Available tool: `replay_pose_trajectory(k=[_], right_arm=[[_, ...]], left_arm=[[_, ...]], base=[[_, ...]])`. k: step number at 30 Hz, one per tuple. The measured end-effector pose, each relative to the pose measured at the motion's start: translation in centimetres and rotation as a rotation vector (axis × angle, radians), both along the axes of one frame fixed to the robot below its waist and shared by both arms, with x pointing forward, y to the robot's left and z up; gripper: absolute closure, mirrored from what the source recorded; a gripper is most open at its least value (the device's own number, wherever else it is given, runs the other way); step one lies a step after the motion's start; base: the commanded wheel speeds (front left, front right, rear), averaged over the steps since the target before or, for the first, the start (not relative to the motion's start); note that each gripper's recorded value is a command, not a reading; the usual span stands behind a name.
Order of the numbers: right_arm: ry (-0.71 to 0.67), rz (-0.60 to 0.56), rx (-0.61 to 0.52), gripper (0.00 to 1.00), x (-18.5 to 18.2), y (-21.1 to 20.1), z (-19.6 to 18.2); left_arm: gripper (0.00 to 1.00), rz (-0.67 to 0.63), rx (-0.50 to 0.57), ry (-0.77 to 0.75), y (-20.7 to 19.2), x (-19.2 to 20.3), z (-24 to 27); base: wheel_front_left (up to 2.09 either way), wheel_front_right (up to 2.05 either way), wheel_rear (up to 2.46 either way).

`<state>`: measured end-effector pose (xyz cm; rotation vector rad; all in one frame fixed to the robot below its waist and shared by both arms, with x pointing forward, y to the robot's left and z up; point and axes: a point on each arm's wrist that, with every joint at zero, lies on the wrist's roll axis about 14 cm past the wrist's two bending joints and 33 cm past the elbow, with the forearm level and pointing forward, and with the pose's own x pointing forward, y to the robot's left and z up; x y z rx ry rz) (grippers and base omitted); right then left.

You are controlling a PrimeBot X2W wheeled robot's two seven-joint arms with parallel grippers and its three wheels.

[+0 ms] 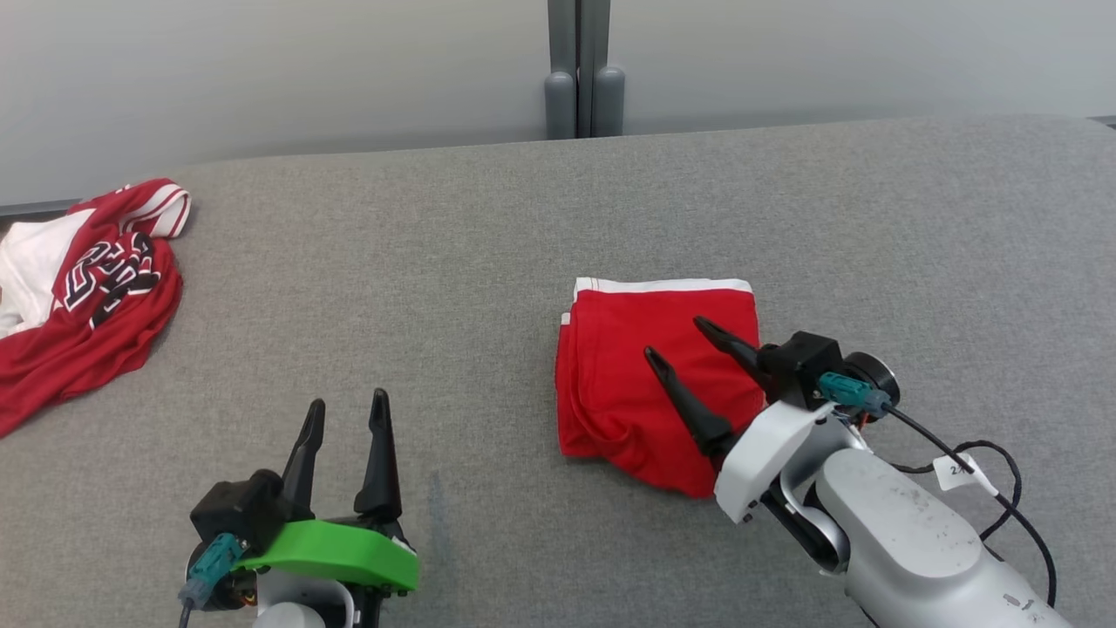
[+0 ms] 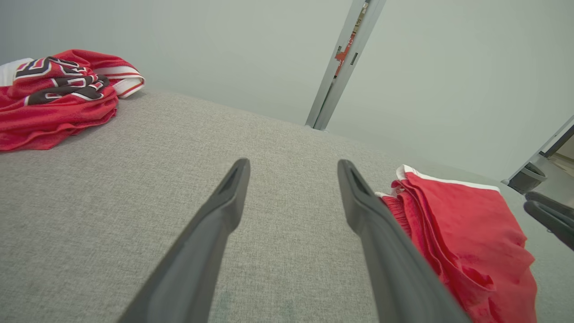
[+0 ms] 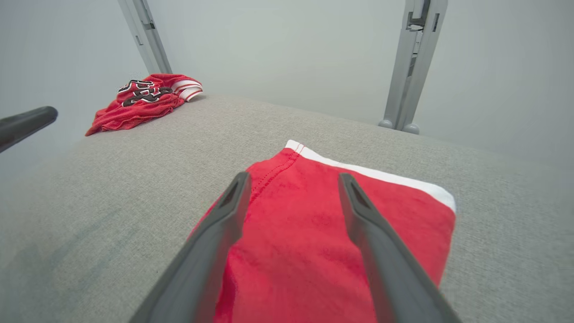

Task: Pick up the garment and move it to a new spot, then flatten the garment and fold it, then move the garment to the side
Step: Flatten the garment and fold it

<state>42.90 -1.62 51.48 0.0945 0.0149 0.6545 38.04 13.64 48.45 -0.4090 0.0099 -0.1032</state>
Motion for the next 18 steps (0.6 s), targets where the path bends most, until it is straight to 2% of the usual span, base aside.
replay_pose_trajectory(k=[1, 2, 3, 4, 5, 6, 7, 8, 12, 18], right_arm=[[-0.015, -0.008, -0.026, 0.00, 0.0, -0.4, -0.2], [-0.020, -0.002, -0.043, 0.06, -0.1, -0.3, -0.5], [-0.030, 0.013, -0.074, 0.56, -0.3, 0.0, -0.9], [-0.040, 0.032, -0.113, 0.62, -0.5, 0.3, -1.4], [-0.040, 0.050, -0.140, 0.74, -0.8, 0.7, -1.9], [-0.036, 0.061, -0.155, 0.77, -1.0, 0.9, -2.4], [-0.026, 0.085, -0.184, 0.96, -1.5, 1.4, -3.3], [-0.024, 0.109, -0.209, 1.00, -1.9, 2.0, -4.0], [-0.012, 0.185, -0.272, 1.00, -3.1, 3.7, -5.8], [0.033, 0.278, -0.287, 1.00, -5.0, 6.3, -7.7]], left_arm=[[0.00, -0.004, 0.001, 0.003, -0.1, 0.0, -0.1], [0.00, -0.005, 0.001, 0.005, -0.2, 0.0, -0.2], [0.00, -0.007, -0.001, 0.006, -0.2, 0.0, -0.2], [0.00, -0.006, -0.001, 0.008, -0.2, 0.0, -0.3], [0.00, -0.004, -0.001, 0.010, -0.1, 0.0, -0.4], [0.00, -0.002, 0.000, 0.010, 0.0, 0.0, -0.4], [0.00, 0.002, 0.000, 0.011, 0.1, 0.0, -0.4], [0.00, 0.007, 0.000, 0.010, 0.3, 0.1, -0.4], [0.00, 0.031, 0.001, 0.015, 1.1, 0.0, -0.5], [0.00, 0.062, 0.003, 0.027, 2.2, -0.2, -0.9]], base=[[0.00, 0.00, 0.00], [0.00, 0.00, 0.00], [0.00, 0.00, 0.00], [0.00, 0.00, 0.00], [0.00, 0.00, 0.00], [0.00, 0.00, 0.00], [0.00, 0.00, 0.00], [0.00, 0.00, 0.00], [0.00, 0.00, 0.00], [0.00, 0.00, 0.00]])
